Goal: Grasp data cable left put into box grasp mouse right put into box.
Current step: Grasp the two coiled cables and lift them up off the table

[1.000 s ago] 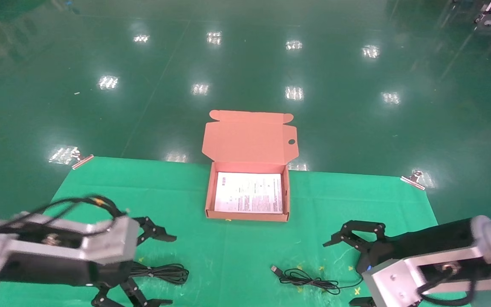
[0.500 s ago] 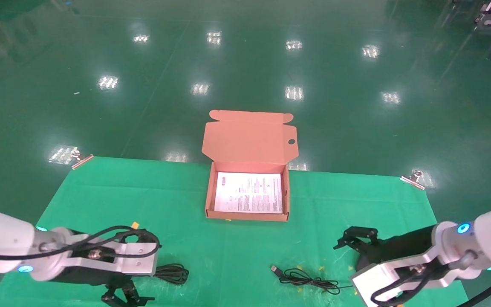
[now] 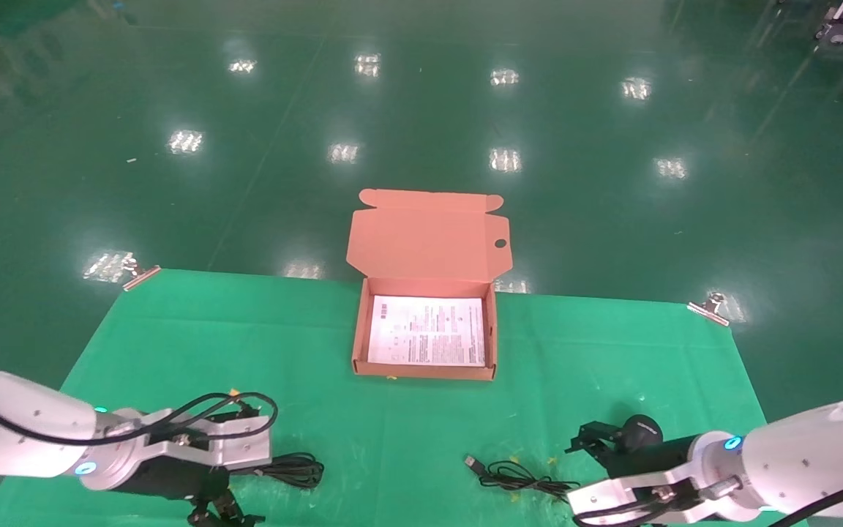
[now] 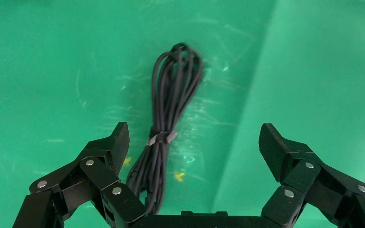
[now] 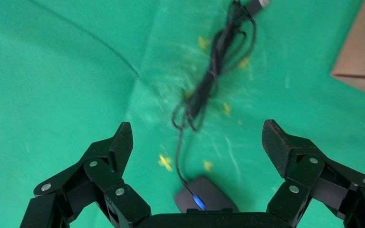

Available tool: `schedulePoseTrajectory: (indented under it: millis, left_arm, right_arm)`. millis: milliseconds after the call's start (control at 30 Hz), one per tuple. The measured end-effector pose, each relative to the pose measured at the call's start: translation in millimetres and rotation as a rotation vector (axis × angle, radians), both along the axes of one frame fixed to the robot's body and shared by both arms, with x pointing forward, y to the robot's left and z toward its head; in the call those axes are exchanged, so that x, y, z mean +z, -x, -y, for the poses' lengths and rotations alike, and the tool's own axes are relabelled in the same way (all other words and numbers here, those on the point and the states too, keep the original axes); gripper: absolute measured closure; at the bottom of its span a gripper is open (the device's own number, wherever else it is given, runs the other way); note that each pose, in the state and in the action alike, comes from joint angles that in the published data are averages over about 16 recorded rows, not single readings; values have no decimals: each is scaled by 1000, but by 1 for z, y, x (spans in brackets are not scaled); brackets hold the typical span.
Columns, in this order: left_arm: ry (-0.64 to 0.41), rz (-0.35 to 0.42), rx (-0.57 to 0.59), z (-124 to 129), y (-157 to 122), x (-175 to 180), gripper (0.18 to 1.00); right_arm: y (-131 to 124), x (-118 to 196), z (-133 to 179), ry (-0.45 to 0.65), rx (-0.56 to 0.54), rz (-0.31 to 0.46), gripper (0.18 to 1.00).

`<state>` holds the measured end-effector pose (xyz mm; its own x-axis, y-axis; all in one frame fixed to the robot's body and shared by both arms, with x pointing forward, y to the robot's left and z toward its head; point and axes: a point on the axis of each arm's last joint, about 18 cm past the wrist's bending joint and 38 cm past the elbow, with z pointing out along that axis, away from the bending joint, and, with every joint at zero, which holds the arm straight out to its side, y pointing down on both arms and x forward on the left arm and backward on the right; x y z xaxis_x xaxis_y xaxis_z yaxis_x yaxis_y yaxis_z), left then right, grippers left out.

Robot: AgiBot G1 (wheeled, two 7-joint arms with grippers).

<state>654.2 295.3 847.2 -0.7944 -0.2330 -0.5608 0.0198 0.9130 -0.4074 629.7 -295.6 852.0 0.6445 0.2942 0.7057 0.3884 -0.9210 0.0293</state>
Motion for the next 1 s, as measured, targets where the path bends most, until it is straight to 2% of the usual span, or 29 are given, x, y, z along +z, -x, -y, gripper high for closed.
schedulePoseTrajectory:
  millis: [500, 1000]
  left_arm:
    - [21, -14, 82, -11, -39, -12, 184]
    - [30, -11, 99, -21, -50, -18, 188]
  right_arm:
    - [-34, -30, -19, -66, -89, -32, 178]
    - [-54, -44, -18, -73, -117, -38, 188]
